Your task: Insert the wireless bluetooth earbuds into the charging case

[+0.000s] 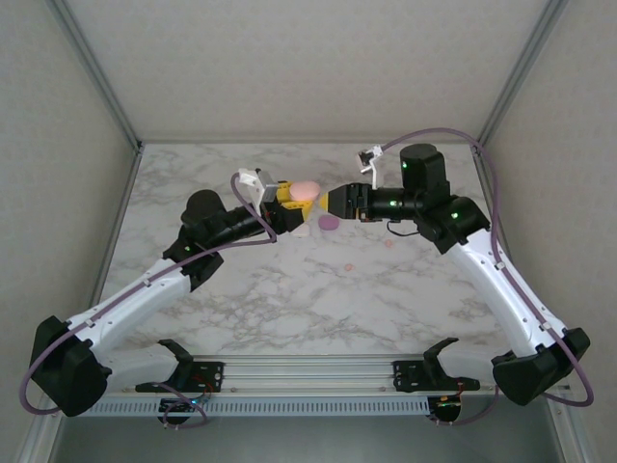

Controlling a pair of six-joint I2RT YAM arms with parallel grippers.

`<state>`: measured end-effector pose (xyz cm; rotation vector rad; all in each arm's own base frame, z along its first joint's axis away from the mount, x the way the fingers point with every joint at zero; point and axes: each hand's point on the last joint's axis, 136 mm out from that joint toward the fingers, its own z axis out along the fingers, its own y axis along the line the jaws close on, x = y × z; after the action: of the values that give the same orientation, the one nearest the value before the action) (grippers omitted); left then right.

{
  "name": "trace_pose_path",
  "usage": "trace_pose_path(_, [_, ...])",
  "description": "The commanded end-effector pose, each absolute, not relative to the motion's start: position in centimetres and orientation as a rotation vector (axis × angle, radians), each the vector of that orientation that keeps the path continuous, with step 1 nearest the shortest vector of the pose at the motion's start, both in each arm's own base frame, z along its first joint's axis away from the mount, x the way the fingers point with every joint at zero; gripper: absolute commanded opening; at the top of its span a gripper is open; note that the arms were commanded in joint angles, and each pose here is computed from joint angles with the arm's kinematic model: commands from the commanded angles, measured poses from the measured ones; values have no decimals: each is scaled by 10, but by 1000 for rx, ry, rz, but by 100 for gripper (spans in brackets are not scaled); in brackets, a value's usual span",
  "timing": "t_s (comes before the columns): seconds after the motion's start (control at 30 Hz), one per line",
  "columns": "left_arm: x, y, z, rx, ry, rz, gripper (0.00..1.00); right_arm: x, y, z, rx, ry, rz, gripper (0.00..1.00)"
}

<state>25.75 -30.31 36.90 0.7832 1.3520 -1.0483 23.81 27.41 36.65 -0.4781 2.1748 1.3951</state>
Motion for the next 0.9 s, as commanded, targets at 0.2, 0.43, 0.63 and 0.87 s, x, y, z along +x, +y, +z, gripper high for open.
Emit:
trace_pose_path(0.2, [247, -309, 376, 821, 1308, -1102, 23, 244, 276, 375, -510, 2145, 1369, 62])
trace_pose_path(0.43, [244, -311, 378, 845, 1302, -1113, 23, 251, 276, 371, -481, 2160, 1350, 62])
trace_pose_path(0.63, [238, -314, 376, 889, 1304, -1119, 23, 256, 276, 379, -447, 2124, 1347, 62])
trace_pose_path(0.87, [234, -314, 374, 912, 1312, -1114, 23, 265, 274, 388, -403, 2097, 1326, 63])
